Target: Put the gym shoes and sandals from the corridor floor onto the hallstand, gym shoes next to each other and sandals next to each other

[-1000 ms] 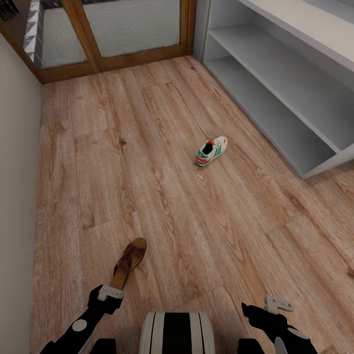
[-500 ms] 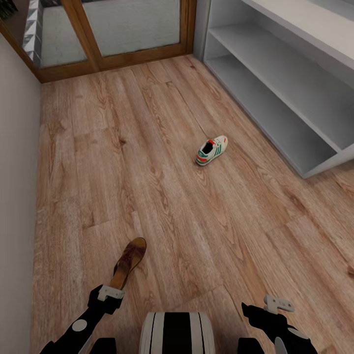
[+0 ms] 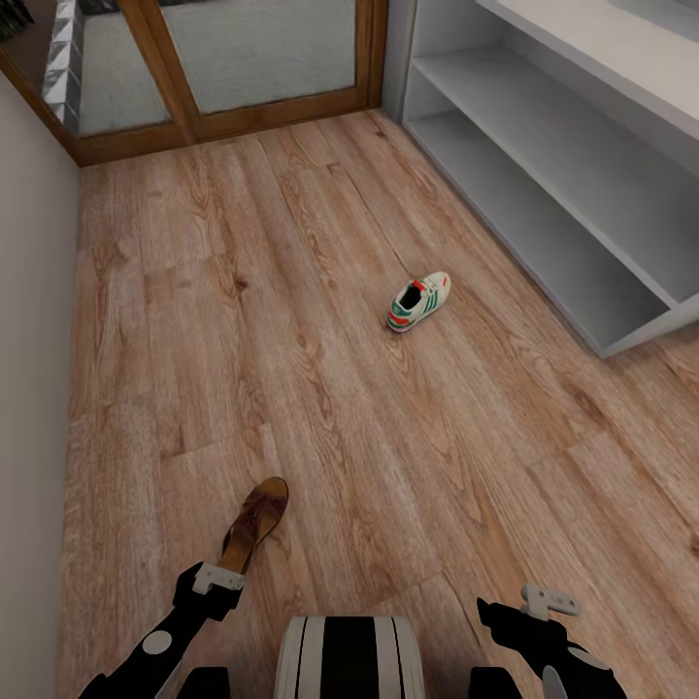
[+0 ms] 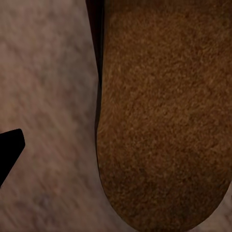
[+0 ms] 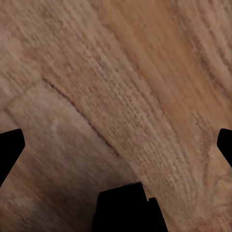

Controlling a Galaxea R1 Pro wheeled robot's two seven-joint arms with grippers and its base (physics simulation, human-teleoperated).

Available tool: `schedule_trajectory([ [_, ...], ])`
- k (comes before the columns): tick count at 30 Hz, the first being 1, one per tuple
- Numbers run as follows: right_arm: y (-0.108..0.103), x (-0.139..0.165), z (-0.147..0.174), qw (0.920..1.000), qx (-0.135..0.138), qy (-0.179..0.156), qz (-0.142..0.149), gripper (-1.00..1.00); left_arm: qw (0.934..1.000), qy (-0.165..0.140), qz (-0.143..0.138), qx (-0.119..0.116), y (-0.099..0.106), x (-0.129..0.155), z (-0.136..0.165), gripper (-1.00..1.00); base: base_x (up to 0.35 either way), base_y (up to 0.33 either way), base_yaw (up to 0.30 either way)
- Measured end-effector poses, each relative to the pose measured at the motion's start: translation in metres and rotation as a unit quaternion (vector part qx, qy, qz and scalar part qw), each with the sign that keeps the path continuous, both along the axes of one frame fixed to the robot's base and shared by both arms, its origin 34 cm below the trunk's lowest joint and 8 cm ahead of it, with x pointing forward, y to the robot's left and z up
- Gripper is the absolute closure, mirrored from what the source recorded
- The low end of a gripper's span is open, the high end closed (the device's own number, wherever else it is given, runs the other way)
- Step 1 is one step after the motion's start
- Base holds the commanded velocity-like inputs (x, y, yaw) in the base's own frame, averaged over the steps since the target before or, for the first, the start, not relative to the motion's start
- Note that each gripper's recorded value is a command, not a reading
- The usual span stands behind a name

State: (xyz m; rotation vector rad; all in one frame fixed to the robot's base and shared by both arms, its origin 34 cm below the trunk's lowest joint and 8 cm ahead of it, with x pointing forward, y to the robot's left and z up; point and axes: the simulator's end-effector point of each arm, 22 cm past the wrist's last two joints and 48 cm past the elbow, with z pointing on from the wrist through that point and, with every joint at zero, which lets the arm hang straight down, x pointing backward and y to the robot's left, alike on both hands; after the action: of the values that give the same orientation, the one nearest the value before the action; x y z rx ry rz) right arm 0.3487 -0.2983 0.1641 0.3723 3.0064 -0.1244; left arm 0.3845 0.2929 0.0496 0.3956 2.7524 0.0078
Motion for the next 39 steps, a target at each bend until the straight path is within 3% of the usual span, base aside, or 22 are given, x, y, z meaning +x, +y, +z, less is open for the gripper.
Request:
schedule_trajectory([
  [25,0.0,0.0004,0.0,1.0,0.0,0.0,0.0,-1.0,1.0,0.0,0.0,0.0,-0.0007,0.0,-0.0001,-1.0,0.025,-0.02,0.0],
  [26,0.0,0.0001,0.0,1.0,0.0,0.0,0.0,-1.0,1.0,0.0,0.0,0.0,-0.0004,0.0001,0.0,1.0,0.006,-0.005,0.0],
  [39,0.0,0.0005,-0.0001,1.0,0.0,0.0,0.0,-1.0,1.0,-0.001,0.002,0.0,0.001,0.0002,0.0001,1.0,0.001,-0.001,0.0],
])
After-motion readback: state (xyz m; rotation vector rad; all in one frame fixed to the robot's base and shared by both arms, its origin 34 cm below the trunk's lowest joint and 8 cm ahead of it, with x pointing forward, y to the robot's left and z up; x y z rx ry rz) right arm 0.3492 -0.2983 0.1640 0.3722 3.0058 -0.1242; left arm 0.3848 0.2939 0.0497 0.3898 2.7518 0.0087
